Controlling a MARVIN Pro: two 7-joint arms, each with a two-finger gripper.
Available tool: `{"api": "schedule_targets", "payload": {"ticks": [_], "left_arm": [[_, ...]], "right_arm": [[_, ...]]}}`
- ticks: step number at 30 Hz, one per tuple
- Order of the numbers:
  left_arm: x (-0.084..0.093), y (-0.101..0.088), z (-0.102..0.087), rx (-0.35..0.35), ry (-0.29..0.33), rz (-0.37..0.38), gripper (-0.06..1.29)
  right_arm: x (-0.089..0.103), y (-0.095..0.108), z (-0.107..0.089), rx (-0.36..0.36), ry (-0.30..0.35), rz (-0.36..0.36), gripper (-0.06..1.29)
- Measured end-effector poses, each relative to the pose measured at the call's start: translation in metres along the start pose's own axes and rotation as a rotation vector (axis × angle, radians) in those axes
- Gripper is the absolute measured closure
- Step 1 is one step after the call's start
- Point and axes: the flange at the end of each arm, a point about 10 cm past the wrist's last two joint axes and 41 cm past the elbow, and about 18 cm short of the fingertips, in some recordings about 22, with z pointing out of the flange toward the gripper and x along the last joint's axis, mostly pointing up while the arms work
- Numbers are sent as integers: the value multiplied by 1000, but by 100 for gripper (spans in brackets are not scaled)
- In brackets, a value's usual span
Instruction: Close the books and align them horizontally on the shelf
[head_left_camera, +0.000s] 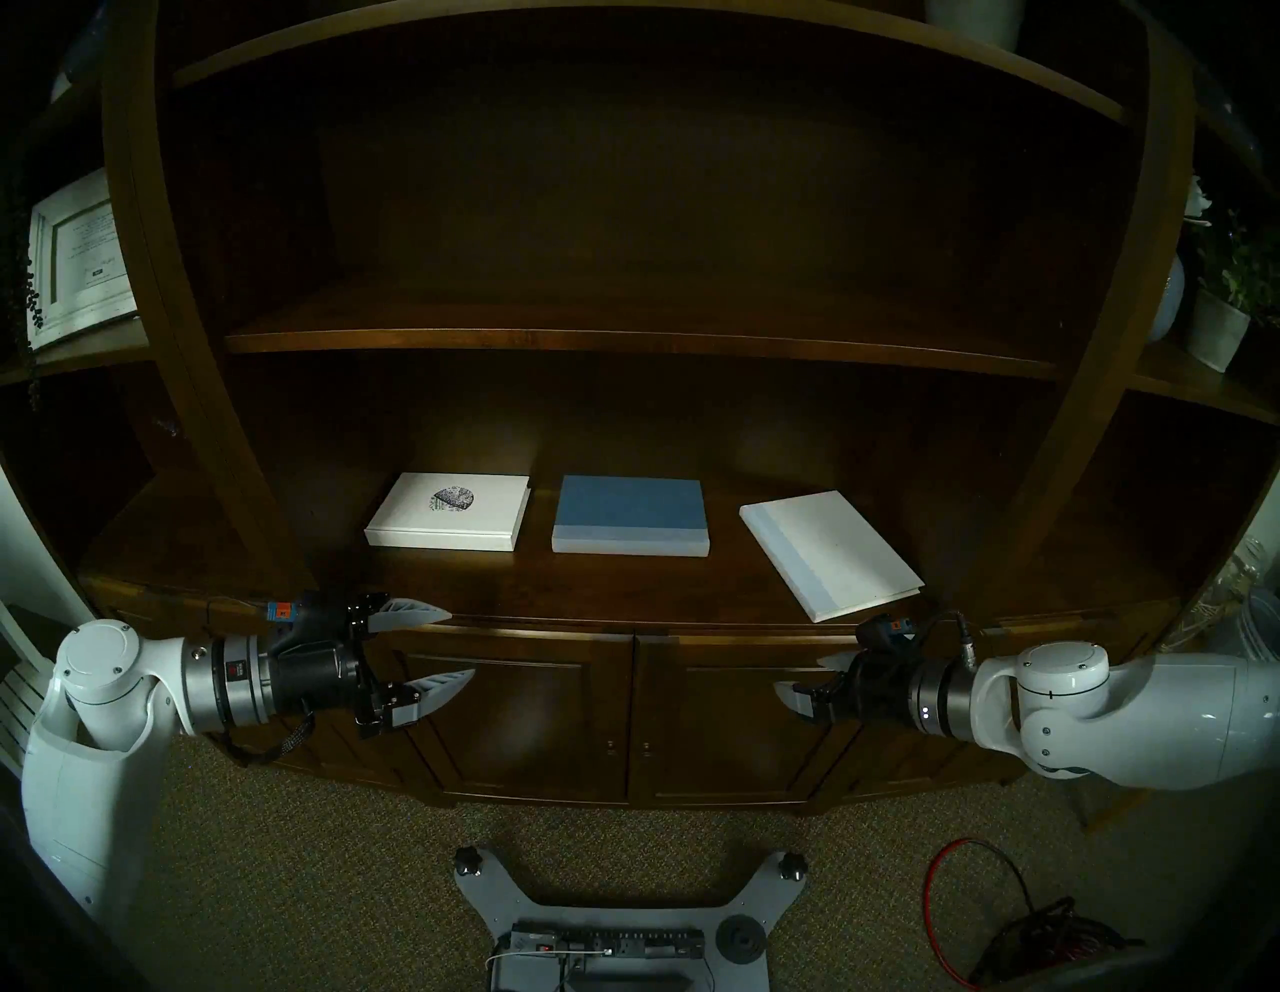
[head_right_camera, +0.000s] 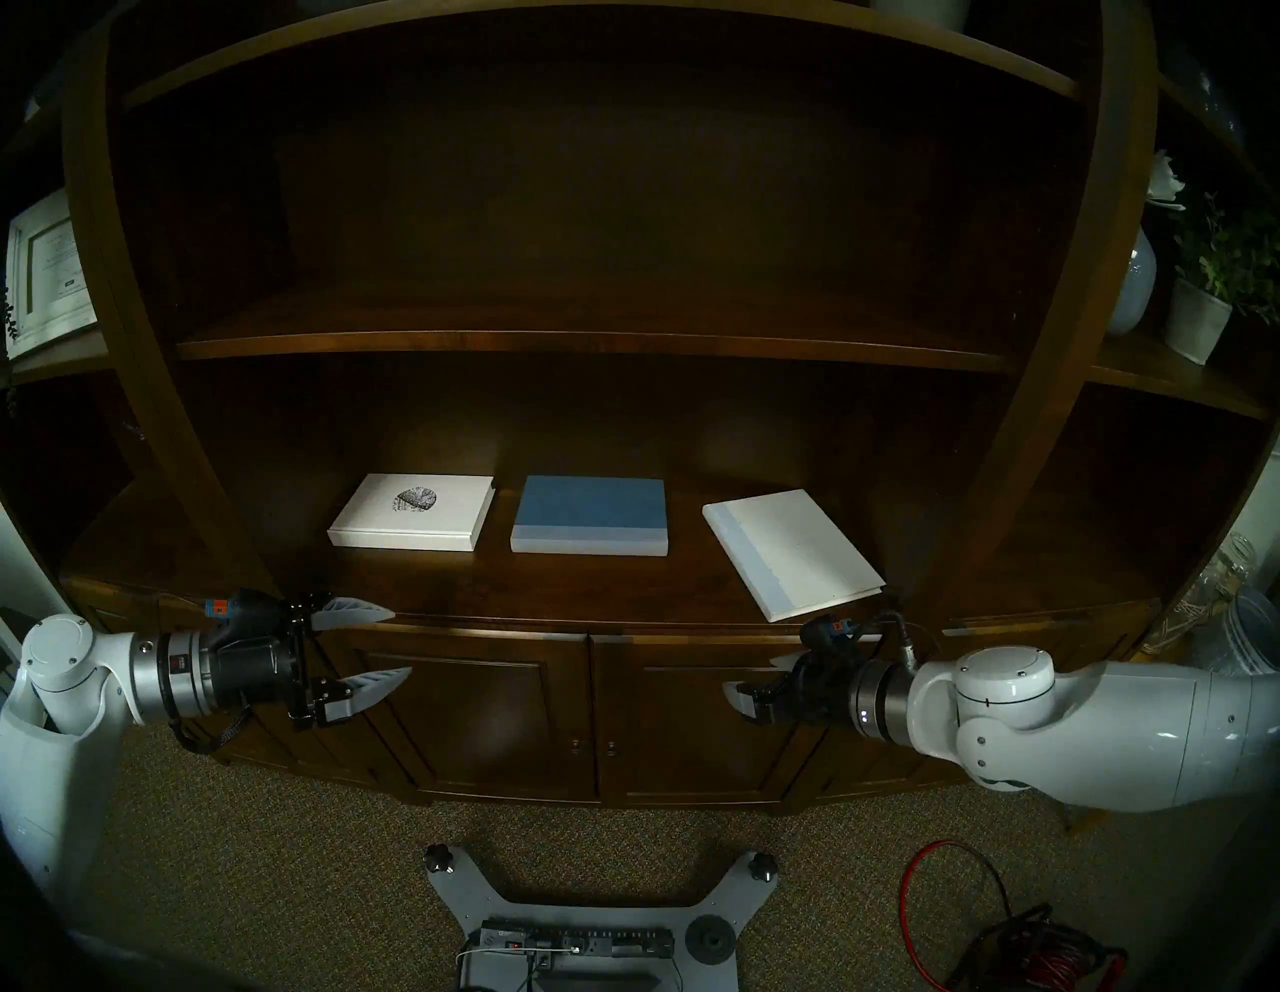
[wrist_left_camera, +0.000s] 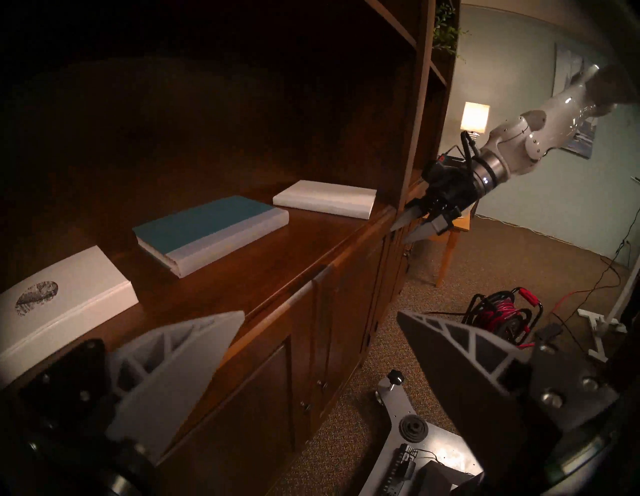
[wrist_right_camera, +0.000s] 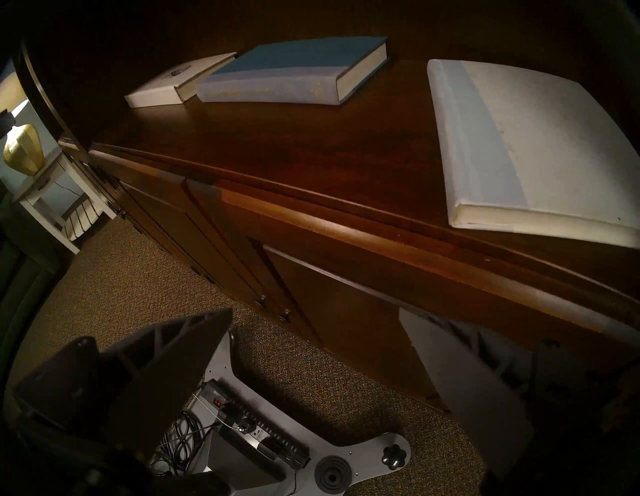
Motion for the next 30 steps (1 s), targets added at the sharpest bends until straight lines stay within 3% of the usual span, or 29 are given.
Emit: {"api": "schedule_targets", "payload": {"ticks": [5,12,21,30], "left_arm": [[-12,-9,11,-3,27,34,3],[-10,-25,20,34,82,79,3],[-15,-47,27,76,127,77,3],[-14,-63,26,31,168,84,3]], "right_arm": [[0,0,0,0,1,0,-3],[1,0,0,0,1,-1,-3],[1,0,0,0,2,-1,-3],[1,0,0,-1,3,-1,-3]]}}
